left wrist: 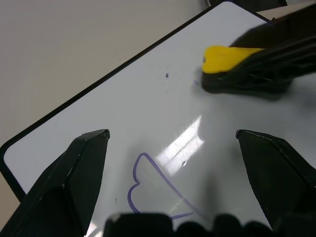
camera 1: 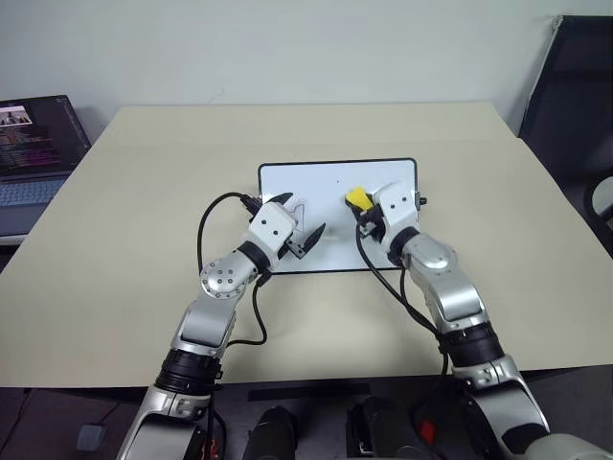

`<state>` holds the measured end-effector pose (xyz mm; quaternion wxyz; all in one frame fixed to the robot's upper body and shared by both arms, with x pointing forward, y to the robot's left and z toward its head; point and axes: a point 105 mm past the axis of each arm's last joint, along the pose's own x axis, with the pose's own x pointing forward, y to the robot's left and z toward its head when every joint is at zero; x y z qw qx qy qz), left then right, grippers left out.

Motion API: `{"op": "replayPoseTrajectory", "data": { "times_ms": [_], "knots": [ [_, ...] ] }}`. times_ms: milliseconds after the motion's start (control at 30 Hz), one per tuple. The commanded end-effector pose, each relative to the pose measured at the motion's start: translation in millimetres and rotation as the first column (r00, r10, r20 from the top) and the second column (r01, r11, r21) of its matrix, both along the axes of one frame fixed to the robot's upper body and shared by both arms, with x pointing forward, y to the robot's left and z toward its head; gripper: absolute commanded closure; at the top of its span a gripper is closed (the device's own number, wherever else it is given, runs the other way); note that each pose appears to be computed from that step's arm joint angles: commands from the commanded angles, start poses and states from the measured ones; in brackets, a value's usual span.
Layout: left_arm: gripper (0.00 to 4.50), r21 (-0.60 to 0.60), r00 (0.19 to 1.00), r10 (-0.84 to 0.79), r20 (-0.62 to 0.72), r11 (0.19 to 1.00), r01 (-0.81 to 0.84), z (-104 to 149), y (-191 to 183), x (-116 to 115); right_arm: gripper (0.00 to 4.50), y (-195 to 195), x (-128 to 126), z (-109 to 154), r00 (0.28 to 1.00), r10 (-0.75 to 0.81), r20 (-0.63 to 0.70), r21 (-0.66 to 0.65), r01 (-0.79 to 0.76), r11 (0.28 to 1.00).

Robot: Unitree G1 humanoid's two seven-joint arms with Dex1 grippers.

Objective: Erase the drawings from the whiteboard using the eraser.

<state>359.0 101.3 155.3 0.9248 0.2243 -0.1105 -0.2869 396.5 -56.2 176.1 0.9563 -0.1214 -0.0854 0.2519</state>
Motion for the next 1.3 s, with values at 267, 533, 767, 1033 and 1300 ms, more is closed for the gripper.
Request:
{"op": "replayPoseTrajectory", "data": {
  "times_ms": [267, 533, 767, 1033, 1300],
  "knots": [
    [0.00, 0.001, 0.997, -0.015, 0.070, 1.000, 0.015, 19.2, 1.6, -2.1, 3.32, 26.2, 3.4, 28.4, 0.991, 0.056, 0.119, 0.039, -0.061, 0.997],
    [0.00, 0.000, 0.997, 0.005, 0.074, 1.000, -0.005, 18.5, 4.4, -6.9, 3.32, 22.8, 0.6, -13.1, 0.999, 0.021, -0.027, -0.134, -0.025, 0.991],
    [0.00, -0.004, 0.998, -0.001, 0.070, 1.000, 0.001, 18.0, 1.0, -6.3, 3.32, 0.1, -6.4, -12.6, 0.998, -0.023, -0.061, -0.129, 0.015, 0.992],
    [0.00, -0.004, 0.997, -0.021, 0.069, 1.000, 0.021, 18.9, -3.7, -2.3, 3.32, -38.4, -14.6, -27.5, 0.988, -0.119, -0.103, -0.148, 0.104, 0.984],
    [0.00, -0.002, 0.997, -0.042, 0.071, 0.999, 0.042, 19.5, -7.3, 1.2, 3.32, -27.4, -15.7, 1.1, 0.996, -0.088, -0.012, -0.014, 0.087, 0.996]
  ]
}}
